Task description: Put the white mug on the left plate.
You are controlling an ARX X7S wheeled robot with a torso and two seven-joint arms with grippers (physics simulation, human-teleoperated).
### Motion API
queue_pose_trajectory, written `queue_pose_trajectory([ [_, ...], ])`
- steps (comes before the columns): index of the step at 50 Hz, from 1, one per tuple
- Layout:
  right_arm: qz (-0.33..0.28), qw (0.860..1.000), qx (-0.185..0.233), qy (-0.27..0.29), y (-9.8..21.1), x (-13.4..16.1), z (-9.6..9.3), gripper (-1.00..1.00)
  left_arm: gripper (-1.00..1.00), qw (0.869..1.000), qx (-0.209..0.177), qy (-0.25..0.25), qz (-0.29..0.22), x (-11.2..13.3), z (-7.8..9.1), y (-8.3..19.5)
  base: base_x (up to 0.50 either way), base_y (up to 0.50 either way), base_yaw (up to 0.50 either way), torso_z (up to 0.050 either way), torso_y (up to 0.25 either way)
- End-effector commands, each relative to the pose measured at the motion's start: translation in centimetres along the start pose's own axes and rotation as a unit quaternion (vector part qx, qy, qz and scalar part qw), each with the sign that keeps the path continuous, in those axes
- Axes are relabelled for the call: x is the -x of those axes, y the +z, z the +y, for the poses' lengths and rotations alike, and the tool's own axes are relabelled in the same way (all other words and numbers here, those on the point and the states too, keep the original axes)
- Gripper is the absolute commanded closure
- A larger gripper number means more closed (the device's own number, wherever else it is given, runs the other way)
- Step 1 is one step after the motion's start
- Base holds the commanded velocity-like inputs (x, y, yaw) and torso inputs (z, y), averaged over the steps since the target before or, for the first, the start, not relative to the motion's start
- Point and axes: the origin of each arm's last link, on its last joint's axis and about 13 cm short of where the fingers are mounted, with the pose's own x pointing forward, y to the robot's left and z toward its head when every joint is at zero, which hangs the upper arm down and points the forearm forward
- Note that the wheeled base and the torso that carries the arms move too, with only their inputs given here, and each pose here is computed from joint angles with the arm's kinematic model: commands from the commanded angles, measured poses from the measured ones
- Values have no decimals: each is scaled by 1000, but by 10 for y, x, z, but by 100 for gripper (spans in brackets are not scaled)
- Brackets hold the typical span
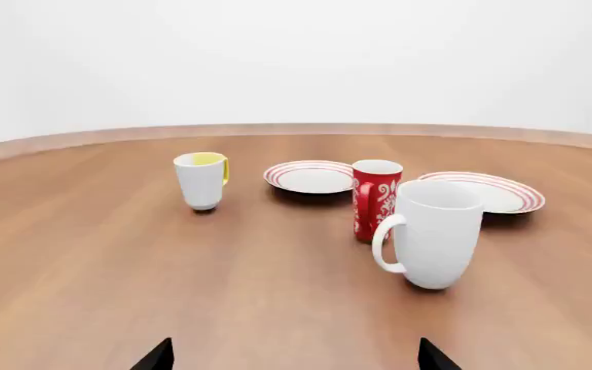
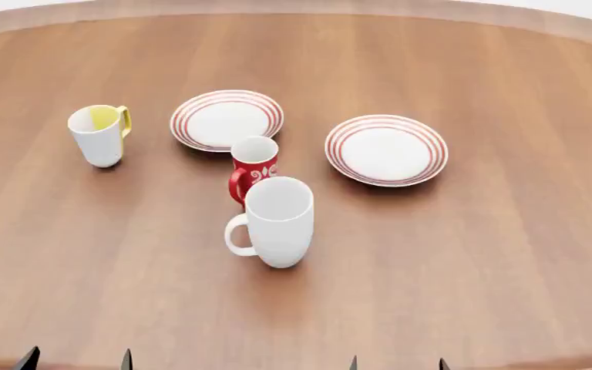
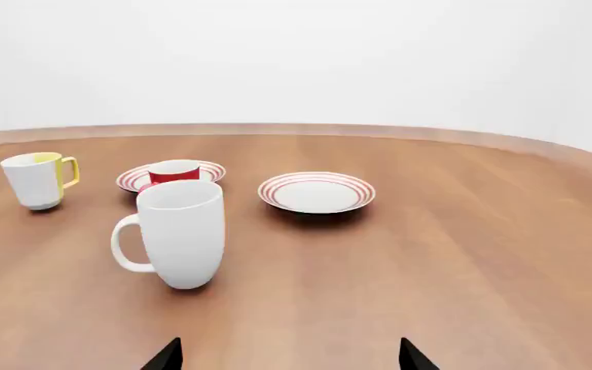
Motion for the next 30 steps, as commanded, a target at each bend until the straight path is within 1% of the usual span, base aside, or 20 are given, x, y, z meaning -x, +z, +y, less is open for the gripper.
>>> queue_pose_trajectory([
  [1, 1, 1000, 3, 3, -1, 0, 2, -100, -100, 1000, -1, -1, -6, 0, 0, 1, 0, 0, 0, 0, 0],
  [5, 2, 1000, 3, 2, -1, 0, 1, -100, -100, 1000, -1, -1, -6, 0, 0, 1, 0, 0, 0, 0, 0],
  [6, 3, 1000, 3, 2, 0, 0, 1, -100, -100, 1000, -6, 0, -3, 0, -1, 1, 0, 0, 0, 0, 0],
  [7, 3, 1000, 3, 2, 0, 0, 1, -100, -100, 1000, -6, 19, -15, 0, 1, 4, 0, 0, 0, 0, 0],
  [8, 3, 1000, 4, 2, 0, 0, 1, -100, -100, 999, -7, 43, -9, -3, 3, 5, 0, 0, 0, 0, 0],
  [9, 3, 1000, 4, 2, 0, 0, 1, -100, -100, 999, 4, 39, 0, -2, 3, 5, 0, 0, 0, 0, 0],
  [10, 2, 1000, 8, 2, 1, 1, 1, -100, -100, 1000, 21, 19, 7, 2, 2, 6, 0, 0, 0, 0, 0],
  [12, 1, 1000, 20, 4, 5, 6, 3, -100, -100, 1000, -4, -1, -2, 8, -2, 7, 0, 0, 0, 0, 0],
  [14, -3, 1000, 20, 5, 8, 8, 4, -100, -100, 1000, 0, -1, 2, 9, -4, 10, 0, 0, 0, 0, 0],
  [15, -5, 1000, 21, 7, 11, 9, 5, -100, -100, 1000, 11, -8, -3, 10, -5, 15, 0, 0, 0, 0, 0],
  [17, -8, 1000, 23, 8, 13, 9, 5, -100, -100, 1000, 15, -15, -18, 14, -6, 28, 0, 0, 0, 0, 0],
  [19, -20, 999, 25, 11, 21, 9, 6, -100, -100, 999, 11, -17, -28, 18, -5, 44, 0, 0, 0, 0, 0],
  [21, -29, 999, 27, 13, 28, 10, 7, -100, -100, 999, 10, -16, -33, 19, -5, 50, 0, 0, 0, 0, 0],
  [22, -42, 999, 28, 16, 38, 10, 8, -100, -100, 998, 13, -19, -53, 21, -4, 60, 0, 0, 0, 0, 0],
  [24, -51, 998, 28, 18, 44, 11, 9, -100, -100, 998, 16, -19, -61, 22, -3, 66, 0, 0, 0, 0, 0],
  [26, -78, 997, 1, 22, 57, 13, 11, -100, -100, 997, 25, -18, -73, 26, -2, 76, 0, 0, 0, 0, 0],
  [27, -82, 996, 11, 22, 62, 14, 11, -100, -100, 997, 24, -17, -75, 26, -2, 79, 0, 0, 0, 0, 0],
  [29, -103, 994, 8, 23, 75, 17, 13, -100, -100, 996, 28, -19, -88, 31, -2, 90, 0, 0, 0, 0, 0],
  [30, -116, 993, 15, 23, 85, 19, 13, -100, -100, 995, 32, -20, -97, 33, -2, 97, 0, 0, 0, 0, 0],
])
